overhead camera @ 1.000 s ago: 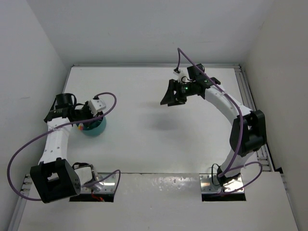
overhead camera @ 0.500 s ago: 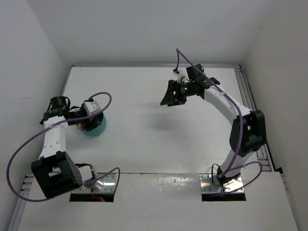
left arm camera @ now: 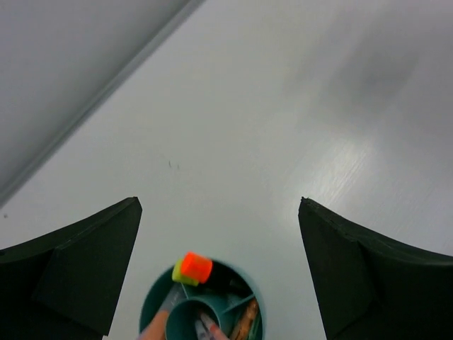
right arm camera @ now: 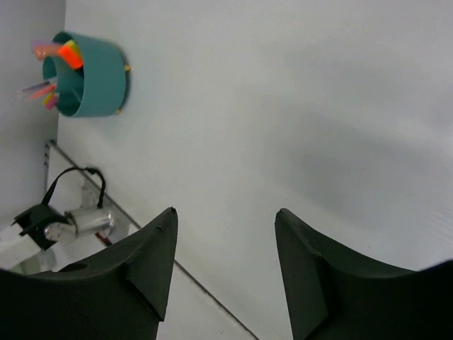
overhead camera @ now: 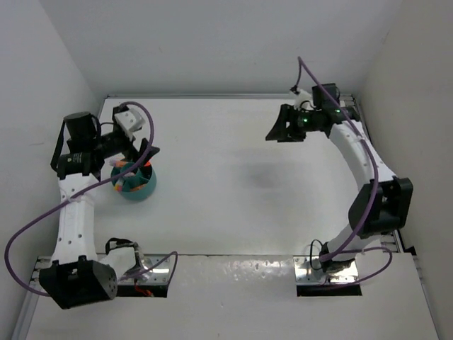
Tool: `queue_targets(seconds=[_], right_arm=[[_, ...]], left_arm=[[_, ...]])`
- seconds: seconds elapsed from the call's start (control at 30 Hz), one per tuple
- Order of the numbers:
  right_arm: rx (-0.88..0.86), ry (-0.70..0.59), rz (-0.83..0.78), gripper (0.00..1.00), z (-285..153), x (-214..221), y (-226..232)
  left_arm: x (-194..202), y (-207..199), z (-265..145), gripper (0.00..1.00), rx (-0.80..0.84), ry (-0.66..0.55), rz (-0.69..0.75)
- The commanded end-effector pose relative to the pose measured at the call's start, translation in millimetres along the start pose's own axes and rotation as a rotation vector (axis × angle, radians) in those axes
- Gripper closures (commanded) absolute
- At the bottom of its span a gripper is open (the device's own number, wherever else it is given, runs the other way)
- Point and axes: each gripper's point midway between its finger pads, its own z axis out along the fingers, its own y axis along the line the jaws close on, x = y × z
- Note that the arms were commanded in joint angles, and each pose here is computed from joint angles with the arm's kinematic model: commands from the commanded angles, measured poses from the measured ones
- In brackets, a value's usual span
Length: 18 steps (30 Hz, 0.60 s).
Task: Sort the stationery into containers
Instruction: Place the stationery into the container
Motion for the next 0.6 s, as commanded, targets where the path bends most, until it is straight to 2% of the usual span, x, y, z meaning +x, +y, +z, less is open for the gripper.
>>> queue_targets(seconds=[0.0, 0.07, 0.17, 0.2, 0.27, 0.33, 0.43, 0.57], right_arm=[[0.076, -0.102, -0.079, 0.43, -48.2, -18.1, -4.8], [0.157, -0.097, -0.109, 0.41, -59.7, -14.9, -20.0], [0.285, -0.082, -0.101, 0.38, -79.8, -3.7, -47.1], [0.327, -0.095, -0.091, 0.35, -87.2, -3.1, -58.0], [0.38, -0.14, -0.081, 0.19, -100.4, 2.0, -70.2], [0.428, -0.146, -0.068, 0.1, -109.4, 14.8, -86.0], [0.451, -0.167, -0.06, 0.09, -122.4, 25.7, -94.7], [0.437, -0.158, -0.022, 0.09, -127.3, 39.1, -101.2]], left_arm=[[-57.9, 3.8, 3.4, 0.0, -0.075, -0.082, -0.135], [-64.9, 2.6, 16.5, 0.0, -0.109, -0.041, -0.195], [-51.9, -4.8, 46.4, 0.0, -0.081, 0.056, -0.228], [-49.3, -5.5, 53.2, 0.0, -0.114, 0.088, -0.228], [-40.1, -10.7, 63.6, 0.0, -0.119, 0.121, -0.249], [-35.8, -5.0, 66.6, 0.0, -0.188, 0.127, -0.27], [-30.7, -2.2, 68.3, 0.0, -0.285, 0.115, -0.31], [-16.0, -15.9, 83.2, 0.0, -0.278, 0.223, -0.339]])
